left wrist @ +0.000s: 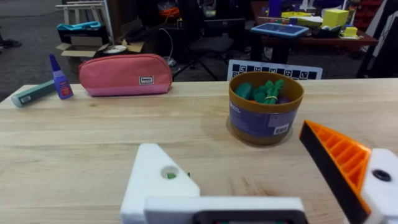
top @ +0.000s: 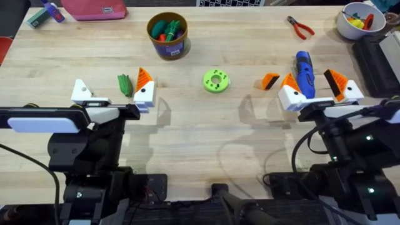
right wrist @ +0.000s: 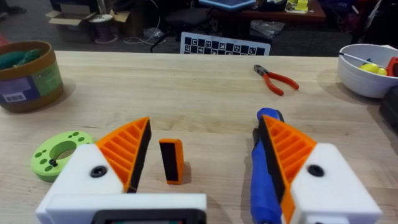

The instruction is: Pick up the gripper from the table and insert it into the empty holder that is missing its gripper. Then pick up a screw, insert it into the mounting hole, and use the screwdriver to tighten it. Finally, clean up the table by picking up the vegetable and placing it into the bucket.

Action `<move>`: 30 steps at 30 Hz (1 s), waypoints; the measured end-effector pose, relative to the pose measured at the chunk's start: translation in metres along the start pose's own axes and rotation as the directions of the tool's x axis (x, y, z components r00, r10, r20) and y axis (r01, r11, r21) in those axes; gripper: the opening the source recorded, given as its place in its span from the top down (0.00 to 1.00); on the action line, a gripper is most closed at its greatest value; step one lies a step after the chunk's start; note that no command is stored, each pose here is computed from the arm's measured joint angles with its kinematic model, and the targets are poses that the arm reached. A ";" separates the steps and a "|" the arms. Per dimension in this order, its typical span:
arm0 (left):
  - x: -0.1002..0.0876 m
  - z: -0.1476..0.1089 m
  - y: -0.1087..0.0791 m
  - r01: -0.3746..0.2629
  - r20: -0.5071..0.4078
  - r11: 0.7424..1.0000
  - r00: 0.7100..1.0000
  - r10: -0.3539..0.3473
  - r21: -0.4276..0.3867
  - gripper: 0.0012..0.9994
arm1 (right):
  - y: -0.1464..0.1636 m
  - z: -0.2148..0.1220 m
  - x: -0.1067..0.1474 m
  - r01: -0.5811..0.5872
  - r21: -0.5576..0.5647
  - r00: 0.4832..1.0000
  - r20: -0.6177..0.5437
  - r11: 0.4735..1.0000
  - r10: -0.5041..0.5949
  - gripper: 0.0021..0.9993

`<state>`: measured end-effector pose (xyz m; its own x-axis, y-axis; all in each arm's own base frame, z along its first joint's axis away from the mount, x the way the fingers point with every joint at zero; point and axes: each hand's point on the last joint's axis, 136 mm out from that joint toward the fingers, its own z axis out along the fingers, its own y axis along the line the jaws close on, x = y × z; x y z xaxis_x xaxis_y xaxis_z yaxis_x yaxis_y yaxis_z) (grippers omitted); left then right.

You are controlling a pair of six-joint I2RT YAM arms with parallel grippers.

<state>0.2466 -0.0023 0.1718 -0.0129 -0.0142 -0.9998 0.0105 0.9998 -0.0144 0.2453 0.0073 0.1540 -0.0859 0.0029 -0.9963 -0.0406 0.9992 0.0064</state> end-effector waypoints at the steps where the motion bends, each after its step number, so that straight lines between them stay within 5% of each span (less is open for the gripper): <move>1: 0.000 0.000 0.000 0.000 0.000 1.000 1.000 0.000 0.000 0.01 | 0.000 0.000 0.000 0.000 0.000 1.000 0.000 1.000 0.000 0.01; 10: -0.002 0.000 0.000 0.000 0.007 1.000 1.000 0.000 0.000 0.01 | 0.000 0.000 -0.001 0.000 0.001 1.000 0.004 1.000 0.000 0.01; 17: -0.050 -0.005 -0.001 -0.005 0.192 1.000 0.981 0.004 0.002 0.01 | -0.001 -0.005 -0.047 0.005 0.005 0.985 0.175 1.000 -0.006 0.01; 24: -0.084 -0.015 0.012 -0.003 0.112 0.998 0.994 0.011 -0.064 0.01 | -0.001 -0.029 -0.120 0.006 0.015 0.967 0.255 1.000 -0.009 0.01; 30: -0.106 -0.011 0.023 -0.012 -0.110 0.993 0.994 -0.002 -0.120 0.01 | -0.001 -0.026 -0.146 0.001 0.017 0.999 0.048 1.000 -0.002 0.01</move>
<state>0.2374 0.0226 0.2774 -0.1226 -0.0146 -0.9923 -0.1090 0.9940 -0.0011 0.2321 0.0044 0.3013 -0.0375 0.0031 -0.9993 -0.0241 0.9997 0.0040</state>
